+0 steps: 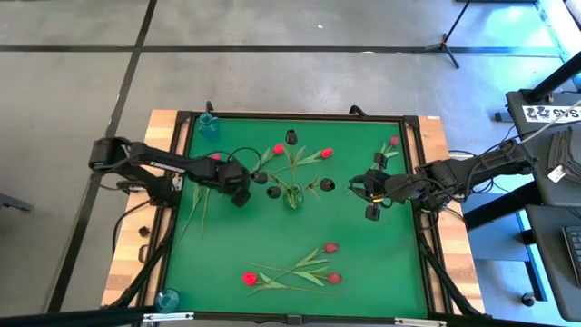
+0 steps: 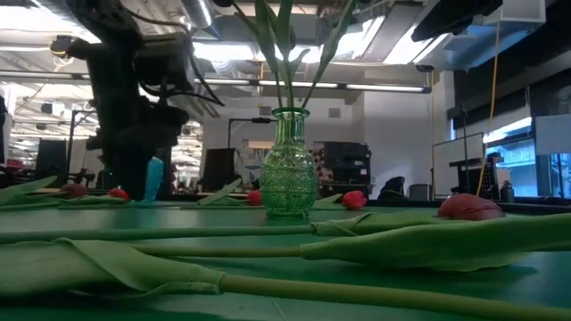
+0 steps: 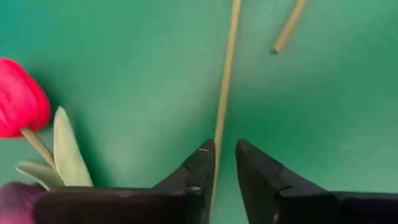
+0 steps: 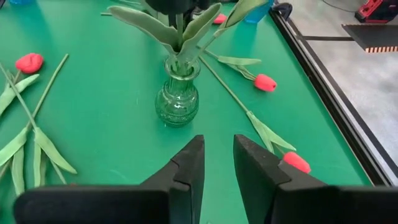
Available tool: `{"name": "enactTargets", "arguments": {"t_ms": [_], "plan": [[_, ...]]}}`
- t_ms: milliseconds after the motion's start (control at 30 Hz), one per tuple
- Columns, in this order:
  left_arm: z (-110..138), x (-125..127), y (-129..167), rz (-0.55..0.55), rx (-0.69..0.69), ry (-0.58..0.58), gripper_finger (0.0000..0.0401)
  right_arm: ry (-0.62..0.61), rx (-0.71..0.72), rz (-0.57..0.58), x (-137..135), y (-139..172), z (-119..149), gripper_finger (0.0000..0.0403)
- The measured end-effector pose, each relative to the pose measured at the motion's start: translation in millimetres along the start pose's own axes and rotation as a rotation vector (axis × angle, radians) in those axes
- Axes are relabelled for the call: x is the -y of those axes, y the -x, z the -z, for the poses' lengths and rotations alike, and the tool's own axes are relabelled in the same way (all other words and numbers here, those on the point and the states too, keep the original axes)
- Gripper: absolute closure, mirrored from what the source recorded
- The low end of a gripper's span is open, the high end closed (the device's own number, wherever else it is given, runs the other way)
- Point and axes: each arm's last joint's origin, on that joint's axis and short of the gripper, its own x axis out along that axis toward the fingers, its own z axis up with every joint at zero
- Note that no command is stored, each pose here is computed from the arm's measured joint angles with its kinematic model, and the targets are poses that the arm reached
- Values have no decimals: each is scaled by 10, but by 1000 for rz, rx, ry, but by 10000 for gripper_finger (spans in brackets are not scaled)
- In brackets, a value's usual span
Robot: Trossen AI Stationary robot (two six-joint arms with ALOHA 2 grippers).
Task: Sort flowers into vase by color
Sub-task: Put the red tulip into the top blue vase
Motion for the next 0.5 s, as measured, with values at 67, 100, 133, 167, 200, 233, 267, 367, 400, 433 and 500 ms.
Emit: {"name": "enactTargets", "arguments": {"t_ms": [67, 100, 133, 167, 200, 233, 267, 367, 400, 433, 500], "plan": [[-19, -8, 21, 18, 12, -9, 315, -6, -1, 0, 0, 0, 1, 318], [-50, -13, 19, 29, 28, -11, 305, -9, -2, -3, -1, 0, 1, 318], [-105, -14, 13, 51, 59, -7, 296, -12, -4, -15, -5, 0, 2, 318], [-173, -15, 6, 78, 98, -1, 287, -16, -6, -29, -9, 0, 2, 318], [-253, -20, -4, 113, 135, 8, 280, -22, -9, -43, -13, 1, 3, 318], [-344, -27, -13, 160, 173, 16, 274, -32, -13, -57, -17, 1, 4, 318], [-436, -41, -23, 204, 213, 22, 269, -36, -15, -68, -20, 1, 5, 318], [-640, -156, -90, 233, 263, 50, 263, -42, -25, -104, -30, 2, 9, 318], [-676, -200, -124, 215, 258, 52, 262, -41, -27, -108, -32, 2, 10, 318], [-706, -238, -161, 198, 253, 54, 262, -41, -29, -113, -33, 3, 11, 318], [-741, -270, -225, 178, 256, 46, 262, -39, -35, -114, -32, 4, 17, 318]]}}
